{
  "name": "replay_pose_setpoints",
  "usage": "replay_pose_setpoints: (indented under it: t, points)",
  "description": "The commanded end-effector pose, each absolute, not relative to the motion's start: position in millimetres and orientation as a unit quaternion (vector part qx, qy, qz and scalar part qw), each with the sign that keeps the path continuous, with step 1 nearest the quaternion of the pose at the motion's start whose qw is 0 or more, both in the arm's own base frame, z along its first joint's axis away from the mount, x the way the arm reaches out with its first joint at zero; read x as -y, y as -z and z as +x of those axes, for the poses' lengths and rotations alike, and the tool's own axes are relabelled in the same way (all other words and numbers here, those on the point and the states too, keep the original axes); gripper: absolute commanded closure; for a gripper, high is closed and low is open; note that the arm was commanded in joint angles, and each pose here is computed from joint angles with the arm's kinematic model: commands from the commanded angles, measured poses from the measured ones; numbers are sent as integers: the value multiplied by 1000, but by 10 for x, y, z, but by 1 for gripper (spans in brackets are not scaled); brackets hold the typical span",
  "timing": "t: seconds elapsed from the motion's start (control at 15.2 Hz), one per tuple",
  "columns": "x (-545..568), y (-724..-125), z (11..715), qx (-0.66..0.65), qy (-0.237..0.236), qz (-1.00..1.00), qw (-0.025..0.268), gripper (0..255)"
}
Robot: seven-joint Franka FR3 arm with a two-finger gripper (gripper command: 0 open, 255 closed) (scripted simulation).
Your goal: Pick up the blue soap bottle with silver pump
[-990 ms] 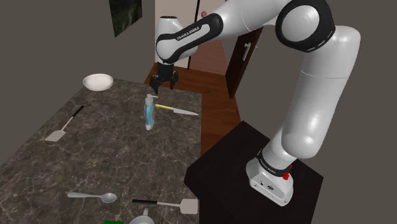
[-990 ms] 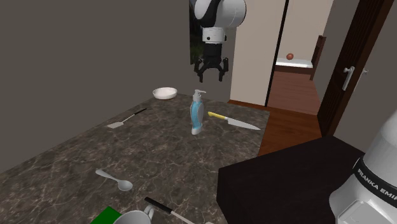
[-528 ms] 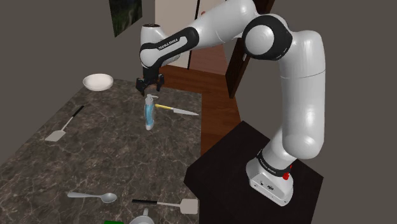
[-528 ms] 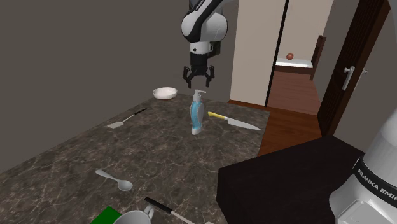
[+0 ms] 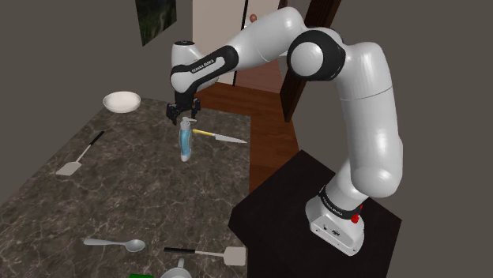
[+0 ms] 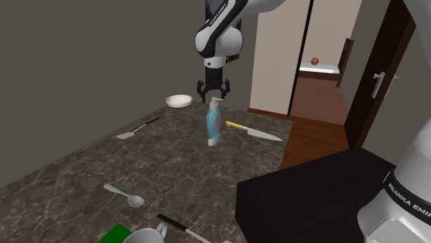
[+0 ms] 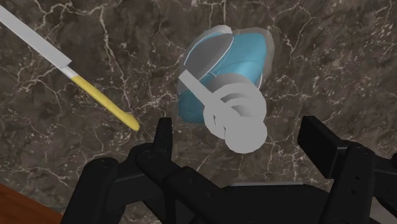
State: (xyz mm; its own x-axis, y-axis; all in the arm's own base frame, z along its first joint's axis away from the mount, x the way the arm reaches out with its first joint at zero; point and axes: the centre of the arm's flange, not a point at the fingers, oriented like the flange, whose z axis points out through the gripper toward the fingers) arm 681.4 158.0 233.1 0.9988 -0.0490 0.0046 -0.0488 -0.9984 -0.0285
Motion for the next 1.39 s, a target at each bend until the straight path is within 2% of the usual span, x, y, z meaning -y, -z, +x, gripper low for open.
replay_pose_setpoints:
  t: [0.0, 0.07, 0.13, 0.73, 1.32]
  points:
    - [-1577, -2236, 6802, -24, 3, -1000, 14, 0]
    - [-1577, -2236, 6803, -24, 3, -1000, 14, 0]
    - [-1567, -2234, 6802, -24, 3, -1000, 14, 255]
    - [-1577, -2236, 6803, -24, 3, -1000, 14, 255]
    - [-1577, -2711, 6803, -24, 3, -1000, 14, 255]
